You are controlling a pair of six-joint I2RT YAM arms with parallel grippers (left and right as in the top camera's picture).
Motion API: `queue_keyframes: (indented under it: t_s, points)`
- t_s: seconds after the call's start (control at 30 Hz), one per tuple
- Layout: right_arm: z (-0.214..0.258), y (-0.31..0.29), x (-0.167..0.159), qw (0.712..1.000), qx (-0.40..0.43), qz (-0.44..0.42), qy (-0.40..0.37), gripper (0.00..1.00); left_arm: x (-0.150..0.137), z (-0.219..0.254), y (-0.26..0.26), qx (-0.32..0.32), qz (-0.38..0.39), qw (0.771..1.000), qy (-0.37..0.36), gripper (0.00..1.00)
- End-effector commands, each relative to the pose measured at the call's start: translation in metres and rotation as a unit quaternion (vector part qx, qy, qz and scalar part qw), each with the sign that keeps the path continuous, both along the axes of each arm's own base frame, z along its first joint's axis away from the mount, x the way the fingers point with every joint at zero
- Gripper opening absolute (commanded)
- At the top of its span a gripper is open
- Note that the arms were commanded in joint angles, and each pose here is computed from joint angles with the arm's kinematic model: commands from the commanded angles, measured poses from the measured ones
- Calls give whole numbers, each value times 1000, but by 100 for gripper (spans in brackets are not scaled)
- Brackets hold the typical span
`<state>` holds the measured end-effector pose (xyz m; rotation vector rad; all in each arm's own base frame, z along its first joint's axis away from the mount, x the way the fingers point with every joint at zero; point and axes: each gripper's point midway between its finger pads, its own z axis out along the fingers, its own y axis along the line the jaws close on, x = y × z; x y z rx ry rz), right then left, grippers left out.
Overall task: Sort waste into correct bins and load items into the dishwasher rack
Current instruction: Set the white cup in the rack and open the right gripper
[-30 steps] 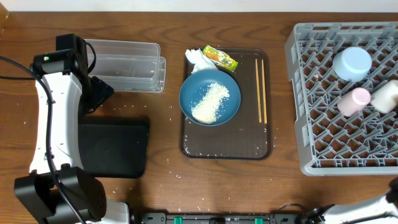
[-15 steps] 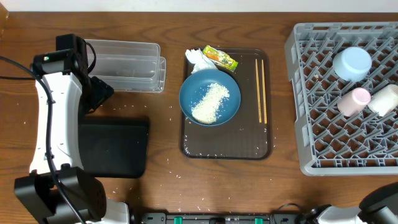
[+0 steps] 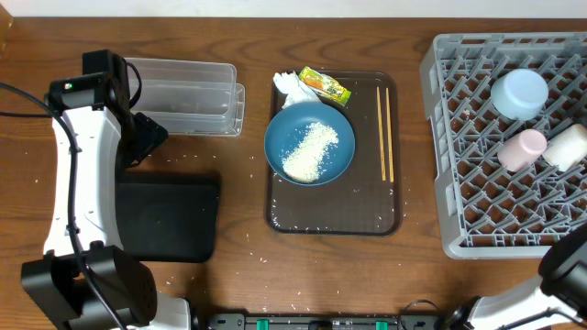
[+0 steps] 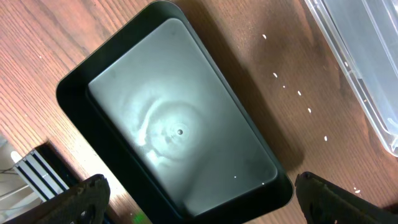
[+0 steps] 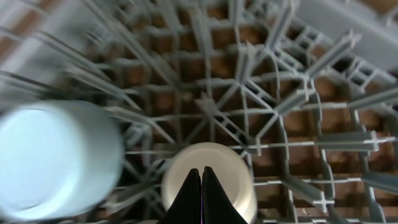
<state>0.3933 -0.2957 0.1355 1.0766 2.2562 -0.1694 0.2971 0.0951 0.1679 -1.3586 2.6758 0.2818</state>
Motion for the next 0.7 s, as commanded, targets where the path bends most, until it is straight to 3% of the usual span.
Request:
queue_keyframes:
  t_s: [0.0,0.33,0.67]
  points:
    - [-22,-4,-6,999,1,-20,34,1,-3,4,2,5,-1,1000,-3,98]
    - [-11,22,-26,998,40,-6,56,1,-3,4,2,5,-1,1000,-3,98]
    - [64,67,-32,995,74,51,-32,1,-3,4,2,5,-1,1000,-3,98]
